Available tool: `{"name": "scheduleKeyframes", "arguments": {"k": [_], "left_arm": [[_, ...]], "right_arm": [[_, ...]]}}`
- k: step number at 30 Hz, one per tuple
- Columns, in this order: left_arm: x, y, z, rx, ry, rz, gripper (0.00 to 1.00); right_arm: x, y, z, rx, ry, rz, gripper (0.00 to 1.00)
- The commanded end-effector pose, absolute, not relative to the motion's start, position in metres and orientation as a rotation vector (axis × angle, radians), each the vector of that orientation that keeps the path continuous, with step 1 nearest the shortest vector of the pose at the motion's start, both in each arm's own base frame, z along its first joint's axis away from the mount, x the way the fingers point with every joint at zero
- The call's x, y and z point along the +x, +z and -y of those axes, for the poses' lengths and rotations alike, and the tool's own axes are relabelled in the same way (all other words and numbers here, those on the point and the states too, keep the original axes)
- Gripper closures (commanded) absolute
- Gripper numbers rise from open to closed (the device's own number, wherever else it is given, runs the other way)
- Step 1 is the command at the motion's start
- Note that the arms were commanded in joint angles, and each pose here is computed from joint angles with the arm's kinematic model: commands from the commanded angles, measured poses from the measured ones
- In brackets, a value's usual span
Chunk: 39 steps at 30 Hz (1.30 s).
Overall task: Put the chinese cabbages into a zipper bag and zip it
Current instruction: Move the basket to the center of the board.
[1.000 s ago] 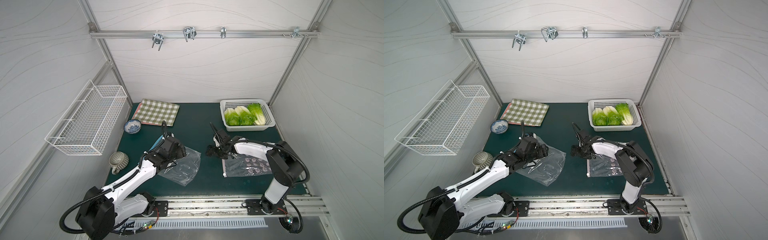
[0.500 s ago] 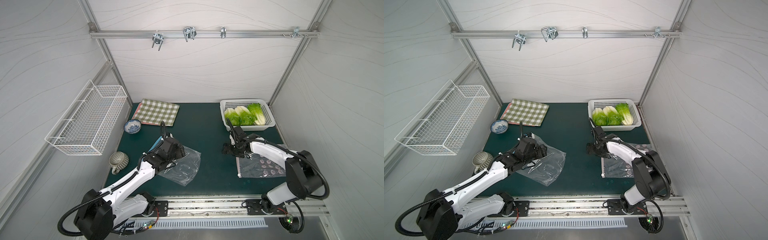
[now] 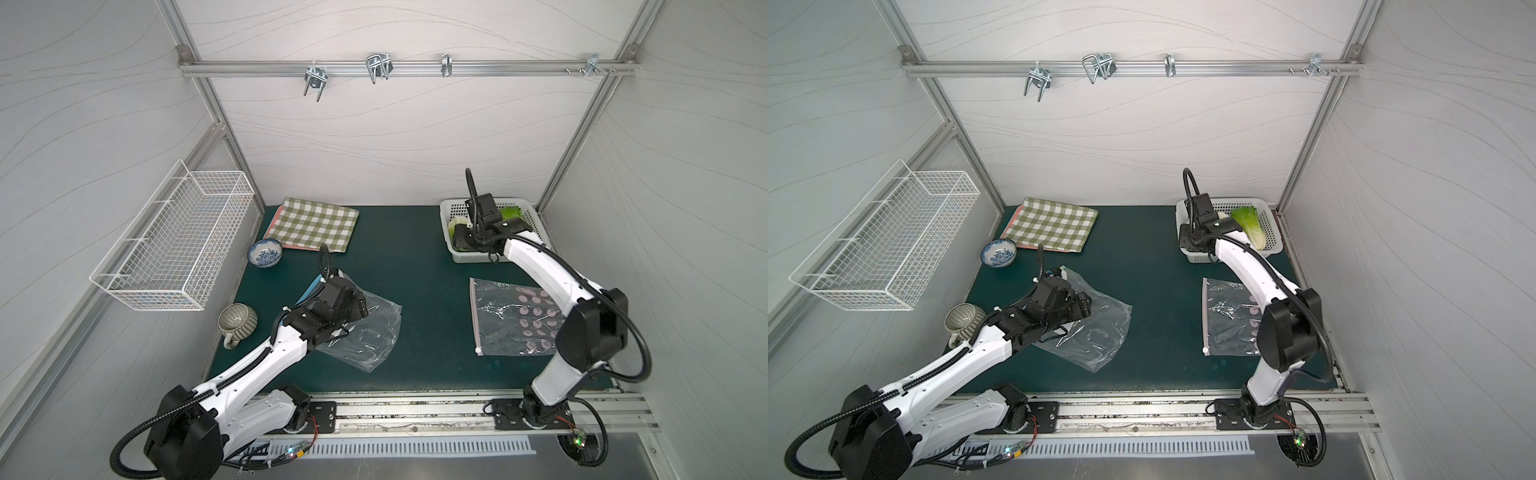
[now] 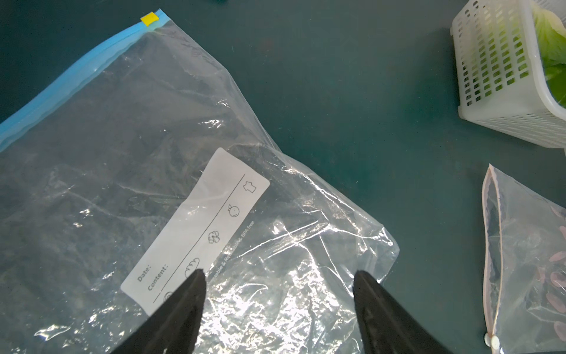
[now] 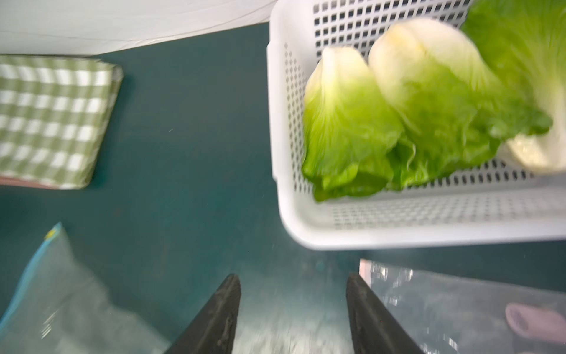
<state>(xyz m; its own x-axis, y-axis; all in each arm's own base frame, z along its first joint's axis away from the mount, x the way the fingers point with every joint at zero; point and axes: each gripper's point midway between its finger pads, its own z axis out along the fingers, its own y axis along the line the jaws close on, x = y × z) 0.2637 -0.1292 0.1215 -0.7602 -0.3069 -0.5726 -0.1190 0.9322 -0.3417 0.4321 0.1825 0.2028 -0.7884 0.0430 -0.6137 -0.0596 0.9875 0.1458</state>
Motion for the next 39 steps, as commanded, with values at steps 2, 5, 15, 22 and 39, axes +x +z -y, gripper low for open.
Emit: {"name": "scheduleKeyframes", "arguments": {"k": [2, 5, 15, 22, 39], "left_arm": [[0.263, 0.136, 0.129, -0.321, -0.401, -2.400, 0.22], [0.261, 0.137, 0.126, -0.324, -0.394, -2.398, 0.22], [0.258, 0.140, 0.119, -0.323, -0.354, -2.390, 0.22], [0.258, 0.138, 0.117, -0.332, -0.344, -2.390, 0.22], [0.251, 0.136, 0.108, -0.345, -0.314, -2.392, 0.22]], "right_arm": [[0.460, 0.171, -0.185, -0.085, 0.071, -2.508, 0.42], [0.475, 0.147, -0.190, -0.123, 0.047, -2.546, 0.41], [0.492, 0.092, -0.222, -0.277, 0.071, -2.647, 0.56], [0.472, 0.111, -0.272, -0.437, 0.180, -2.597, 0.81], [0.437, 0.145, -0.368, -0.570, 0.433, -2.560, 0.62]]}}
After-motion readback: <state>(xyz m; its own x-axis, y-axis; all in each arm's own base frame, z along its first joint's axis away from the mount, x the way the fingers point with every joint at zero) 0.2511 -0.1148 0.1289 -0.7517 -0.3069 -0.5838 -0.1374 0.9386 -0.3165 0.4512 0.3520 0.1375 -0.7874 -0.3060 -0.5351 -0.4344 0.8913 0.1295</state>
